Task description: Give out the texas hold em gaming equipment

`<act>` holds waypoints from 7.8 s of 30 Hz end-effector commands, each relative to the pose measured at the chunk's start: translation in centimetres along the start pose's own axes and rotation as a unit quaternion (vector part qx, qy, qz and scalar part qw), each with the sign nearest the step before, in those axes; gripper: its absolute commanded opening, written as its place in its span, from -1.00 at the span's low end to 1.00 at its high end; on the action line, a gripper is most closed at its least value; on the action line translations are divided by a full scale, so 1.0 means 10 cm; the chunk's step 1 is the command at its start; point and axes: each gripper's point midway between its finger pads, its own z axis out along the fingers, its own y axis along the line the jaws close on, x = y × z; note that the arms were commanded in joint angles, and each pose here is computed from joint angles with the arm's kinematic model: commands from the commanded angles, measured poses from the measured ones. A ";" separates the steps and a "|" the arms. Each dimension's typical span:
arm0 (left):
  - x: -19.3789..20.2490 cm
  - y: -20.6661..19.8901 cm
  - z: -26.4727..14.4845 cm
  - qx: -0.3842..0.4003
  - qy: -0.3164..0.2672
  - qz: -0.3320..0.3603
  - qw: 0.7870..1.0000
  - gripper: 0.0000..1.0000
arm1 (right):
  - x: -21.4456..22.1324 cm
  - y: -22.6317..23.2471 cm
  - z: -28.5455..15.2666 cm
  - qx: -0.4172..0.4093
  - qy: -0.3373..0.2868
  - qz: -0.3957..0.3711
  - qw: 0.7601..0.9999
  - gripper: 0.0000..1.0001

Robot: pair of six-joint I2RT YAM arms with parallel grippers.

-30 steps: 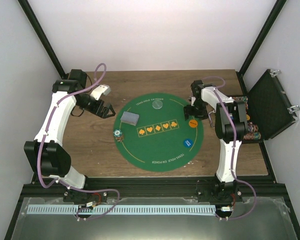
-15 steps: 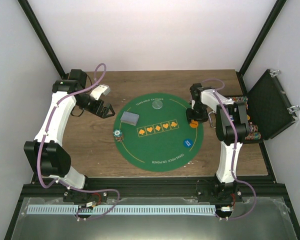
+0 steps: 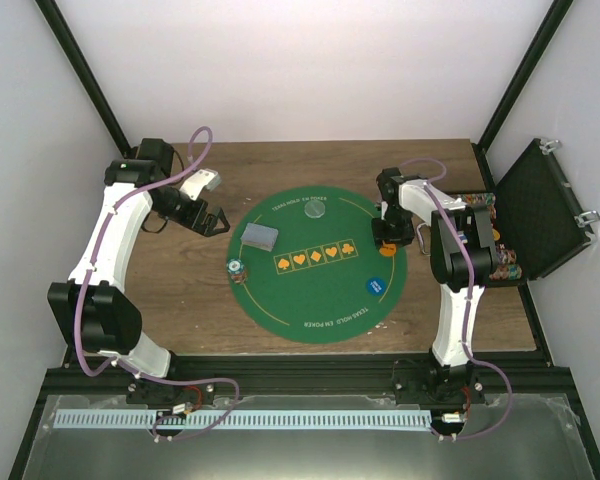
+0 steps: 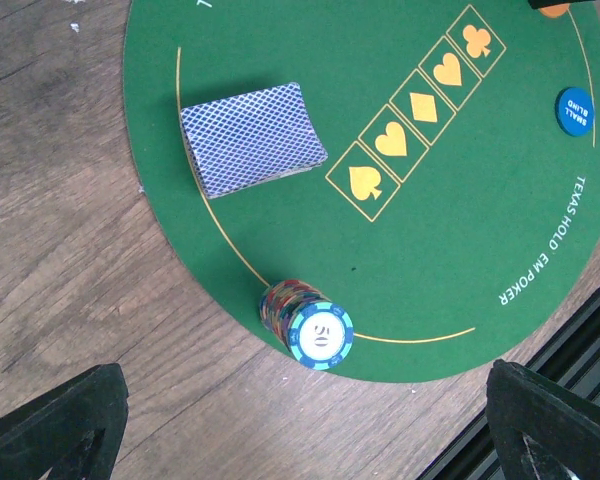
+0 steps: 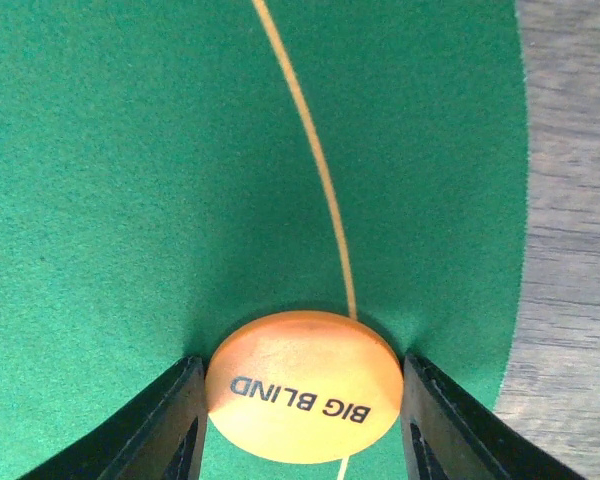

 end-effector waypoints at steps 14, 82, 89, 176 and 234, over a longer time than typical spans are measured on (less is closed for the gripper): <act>0.00 0.00 -0.03 -0.003 -0.005 0.003 1.000 0.98 | 0.02 0.15 -0.39 -0.009 -0.025 -0.003 1.000 -0.32; 0.02 -0.02 -0.13 -0.017 -0.026 0.007 1.000 0.99 | 1.46 3.19 -1.37 -0.122 -0.180 -0.399 0.891 1.00; 0.05 -0.06 -0.13 -0.010 -0.022 0.012 1.000 0.99 | 1.02 2.68 -2.18 -0.233 -0.269 -0.316 0.879 1.00; 0.56 -1.22 1.30 -0.016 0.225 0.297 0.928 -1.00 | 0.09 0.25 -1.88 -0.198 -0.319 0.031 0.926 1.00; 0.61 -2.23 1.42 0.098 0.200 0.412 0.884 0.67 | 0.09 0.01 -2.96 -0.183 -0.417 0.007 0.890 1.00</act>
